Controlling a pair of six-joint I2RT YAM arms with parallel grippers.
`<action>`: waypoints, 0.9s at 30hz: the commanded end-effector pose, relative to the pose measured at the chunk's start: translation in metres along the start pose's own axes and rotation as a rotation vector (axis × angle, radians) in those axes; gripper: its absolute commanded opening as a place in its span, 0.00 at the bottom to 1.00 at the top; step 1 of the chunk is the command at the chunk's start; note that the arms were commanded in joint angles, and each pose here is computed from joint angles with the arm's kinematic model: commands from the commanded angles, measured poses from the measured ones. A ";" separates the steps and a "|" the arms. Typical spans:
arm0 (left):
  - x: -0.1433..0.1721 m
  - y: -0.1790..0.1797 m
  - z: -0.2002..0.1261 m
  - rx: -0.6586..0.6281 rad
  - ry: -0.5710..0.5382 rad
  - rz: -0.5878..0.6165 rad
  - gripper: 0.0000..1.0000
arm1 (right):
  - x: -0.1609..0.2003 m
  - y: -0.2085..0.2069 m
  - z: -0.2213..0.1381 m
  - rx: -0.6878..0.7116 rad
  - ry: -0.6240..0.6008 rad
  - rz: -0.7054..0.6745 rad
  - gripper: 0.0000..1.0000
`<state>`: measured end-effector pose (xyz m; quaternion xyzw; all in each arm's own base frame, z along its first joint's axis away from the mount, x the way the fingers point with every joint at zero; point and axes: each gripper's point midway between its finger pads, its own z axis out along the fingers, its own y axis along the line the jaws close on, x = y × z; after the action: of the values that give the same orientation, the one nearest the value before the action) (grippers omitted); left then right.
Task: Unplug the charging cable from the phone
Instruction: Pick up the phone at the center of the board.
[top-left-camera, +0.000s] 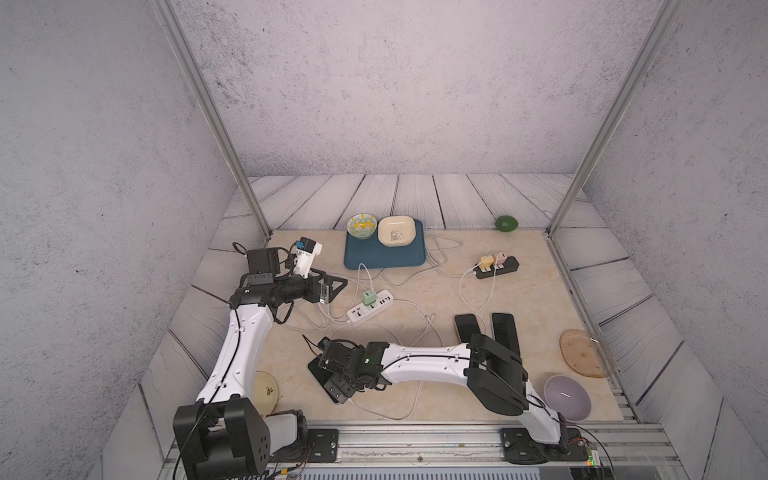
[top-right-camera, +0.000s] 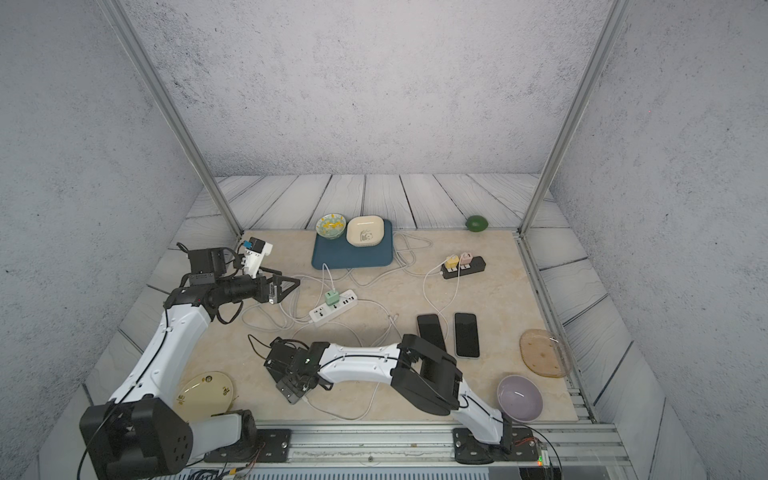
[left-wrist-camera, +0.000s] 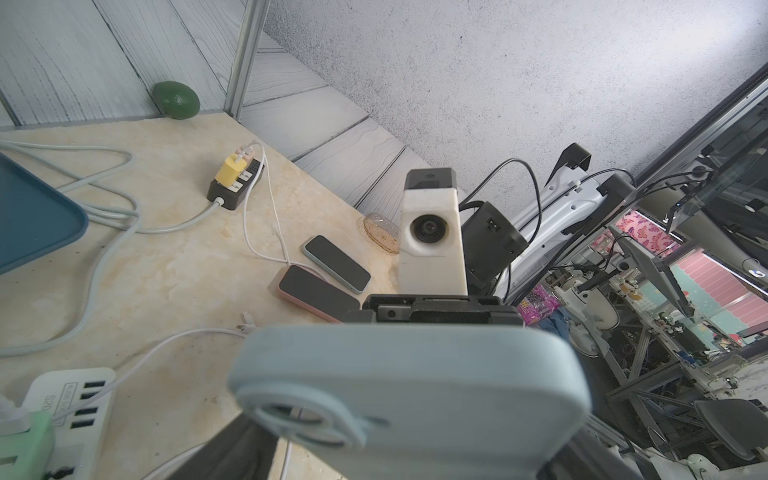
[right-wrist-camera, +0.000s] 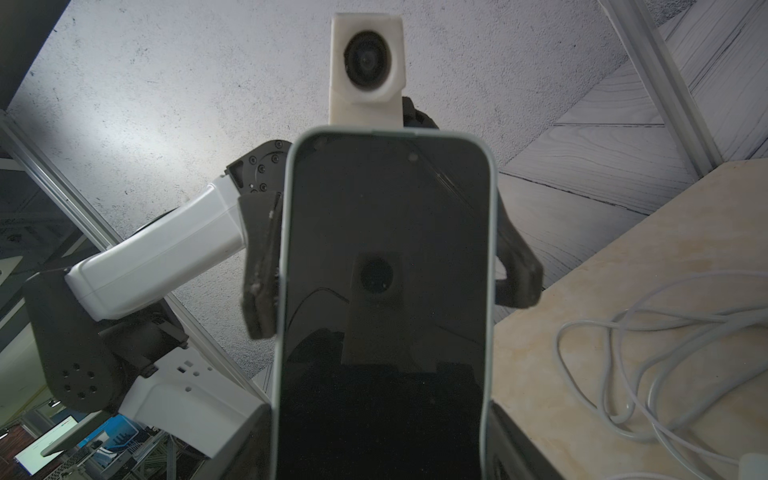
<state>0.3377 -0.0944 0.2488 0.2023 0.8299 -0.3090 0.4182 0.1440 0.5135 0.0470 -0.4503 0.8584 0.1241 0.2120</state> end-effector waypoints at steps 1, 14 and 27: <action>-0.003 0.002 -0.005 -0.013 -0.019 0.005 0.98 | -0.002 0.011 0.005 -0.010 0.013 -0.033 0.99; 0.000 0.008 -0.007 -0.023 -0.022 -0.011 0.98 | 0.004 0.024 0.031 0.000 0.057 -0.081 0.99; 0.002 0.013 -0.004 -0.027 -0.016 -0.027 0.98 | 0.013 0.018 0.039 0.041 0.088 -0.101 0.85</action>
<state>0.3413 -0.0839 0.2474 0.1874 0.8338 -0.3024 0.4223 0.1328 0.5432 0.0263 -0.4838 0.8430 0.1160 0.2048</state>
